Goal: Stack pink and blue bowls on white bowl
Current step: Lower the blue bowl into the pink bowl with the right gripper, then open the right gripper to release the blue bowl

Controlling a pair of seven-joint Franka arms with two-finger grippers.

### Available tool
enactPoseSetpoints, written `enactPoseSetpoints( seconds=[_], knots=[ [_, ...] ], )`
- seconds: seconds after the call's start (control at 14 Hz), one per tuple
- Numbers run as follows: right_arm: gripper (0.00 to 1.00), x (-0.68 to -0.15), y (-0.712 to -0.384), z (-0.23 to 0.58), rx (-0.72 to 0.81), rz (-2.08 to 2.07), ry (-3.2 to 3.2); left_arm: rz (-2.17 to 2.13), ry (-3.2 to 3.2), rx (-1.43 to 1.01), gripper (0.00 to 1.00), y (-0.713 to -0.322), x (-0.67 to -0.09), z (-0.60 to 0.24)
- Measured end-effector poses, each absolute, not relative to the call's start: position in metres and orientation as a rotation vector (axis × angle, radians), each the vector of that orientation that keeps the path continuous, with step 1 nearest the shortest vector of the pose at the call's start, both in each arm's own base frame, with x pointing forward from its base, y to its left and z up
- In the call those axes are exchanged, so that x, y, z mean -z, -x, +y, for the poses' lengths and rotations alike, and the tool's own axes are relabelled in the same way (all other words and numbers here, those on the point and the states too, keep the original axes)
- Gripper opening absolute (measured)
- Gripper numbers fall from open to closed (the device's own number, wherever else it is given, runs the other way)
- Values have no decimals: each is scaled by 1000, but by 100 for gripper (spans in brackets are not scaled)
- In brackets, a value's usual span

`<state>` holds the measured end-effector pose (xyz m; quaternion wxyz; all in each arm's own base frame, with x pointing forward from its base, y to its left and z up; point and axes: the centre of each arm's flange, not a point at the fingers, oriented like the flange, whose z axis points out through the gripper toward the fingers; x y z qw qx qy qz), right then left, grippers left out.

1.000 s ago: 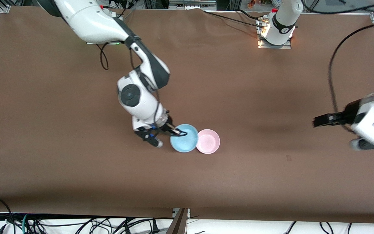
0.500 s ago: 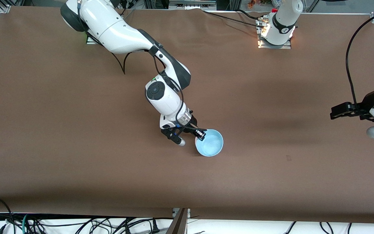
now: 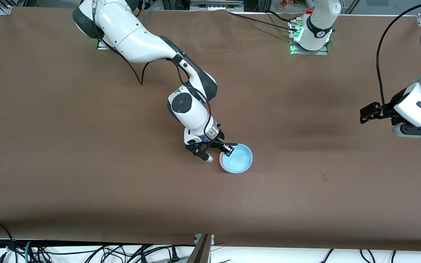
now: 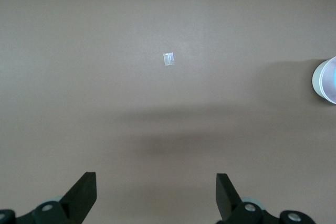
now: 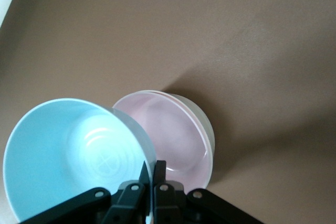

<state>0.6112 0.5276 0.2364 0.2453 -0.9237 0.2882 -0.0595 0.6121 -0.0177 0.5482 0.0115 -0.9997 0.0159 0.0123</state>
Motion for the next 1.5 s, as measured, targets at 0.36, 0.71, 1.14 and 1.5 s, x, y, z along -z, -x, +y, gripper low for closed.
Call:
enactPoseSetpoints(
  seconds=[0.36, 0.71, 1.14, 1.5],
  knots=[
    [4, -223, -614, 519, 179, 767, 2599, 61, 3118, -36, 100, -610, -549, -22],
    [4, -223, -614, 518, 184, 764, 2606, 62, 3118, -41, 100, -610, -548, -22],
    [4, -221, -612, 520, 205, 731, 2642, 62, 3118, -42, 100, -610, -548, -22],
    [4, -220, -607, 524, 217, 701, 2664, 63, 3118, -42, 100, -610, -548, -22]
  ],
)
